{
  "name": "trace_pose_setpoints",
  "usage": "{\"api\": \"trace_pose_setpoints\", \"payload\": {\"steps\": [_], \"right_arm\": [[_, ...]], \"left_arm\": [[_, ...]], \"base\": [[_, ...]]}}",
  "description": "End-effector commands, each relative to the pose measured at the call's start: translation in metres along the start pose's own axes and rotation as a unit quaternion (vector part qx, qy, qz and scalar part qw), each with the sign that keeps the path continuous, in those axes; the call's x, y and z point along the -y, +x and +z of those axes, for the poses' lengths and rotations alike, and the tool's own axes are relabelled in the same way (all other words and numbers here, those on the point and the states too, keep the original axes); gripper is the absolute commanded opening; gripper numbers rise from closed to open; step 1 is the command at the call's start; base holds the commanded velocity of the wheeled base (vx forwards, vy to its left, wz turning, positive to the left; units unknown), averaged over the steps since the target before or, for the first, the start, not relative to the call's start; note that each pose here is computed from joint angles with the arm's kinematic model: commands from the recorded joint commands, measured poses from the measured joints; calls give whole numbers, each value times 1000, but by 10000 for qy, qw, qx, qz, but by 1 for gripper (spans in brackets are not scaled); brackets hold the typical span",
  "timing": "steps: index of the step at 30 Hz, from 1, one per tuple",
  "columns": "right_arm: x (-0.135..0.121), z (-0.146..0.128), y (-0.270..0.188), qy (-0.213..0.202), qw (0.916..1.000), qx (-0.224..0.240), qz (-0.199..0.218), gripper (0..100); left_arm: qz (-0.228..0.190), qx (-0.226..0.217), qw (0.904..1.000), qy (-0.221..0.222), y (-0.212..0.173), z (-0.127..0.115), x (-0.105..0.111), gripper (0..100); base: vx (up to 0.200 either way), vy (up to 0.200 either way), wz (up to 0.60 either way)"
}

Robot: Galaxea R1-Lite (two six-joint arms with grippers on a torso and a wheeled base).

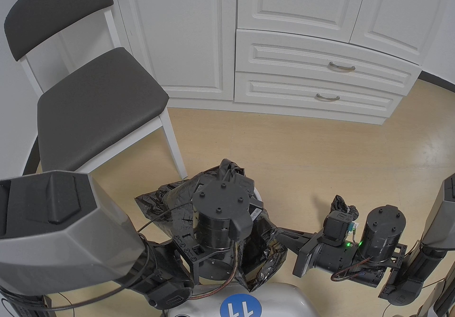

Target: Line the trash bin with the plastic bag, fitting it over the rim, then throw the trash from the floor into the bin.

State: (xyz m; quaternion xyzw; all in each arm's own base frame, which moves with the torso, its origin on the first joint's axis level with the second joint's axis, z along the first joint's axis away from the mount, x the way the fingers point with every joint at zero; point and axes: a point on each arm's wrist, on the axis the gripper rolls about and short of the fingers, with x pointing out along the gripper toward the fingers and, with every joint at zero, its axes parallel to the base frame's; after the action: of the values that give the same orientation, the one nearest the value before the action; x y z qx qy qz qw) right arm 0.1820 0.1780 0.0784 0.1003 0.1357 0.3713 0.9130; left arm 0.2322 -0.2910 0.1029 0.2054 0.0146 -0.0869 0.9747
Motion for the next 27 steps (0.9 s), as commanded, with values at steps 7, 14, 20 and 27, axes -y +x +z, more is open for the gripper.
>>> {"api": "trace_pose_setpoints", "payload": {"steps": [7, 14, 20, 27], "right_arm": [[-2, -4, 4, -9, 10000, -25, 46, 0], [-3, -15, 15, 19, 9998, -190, 35, 0], [-7, -16, 17, 26, 9997, -215, 114, 0], [-14, -20, 18, 4, 9993, -272, 246, 0]], "left_arm": [[50, 59, 9999, -107, -2, -1, -4, 0], [43, 85, 9999, -136, -5, -5, -6, 0], [60, 132, 9997, -184, -5, -5, -6, 0], [3, 131, 9998, -169, -7, -7, -4, 0]], "base": [[0, 0, 0], [0, 0, 0], [0, 0, 0], [0, 0, 0]]}}
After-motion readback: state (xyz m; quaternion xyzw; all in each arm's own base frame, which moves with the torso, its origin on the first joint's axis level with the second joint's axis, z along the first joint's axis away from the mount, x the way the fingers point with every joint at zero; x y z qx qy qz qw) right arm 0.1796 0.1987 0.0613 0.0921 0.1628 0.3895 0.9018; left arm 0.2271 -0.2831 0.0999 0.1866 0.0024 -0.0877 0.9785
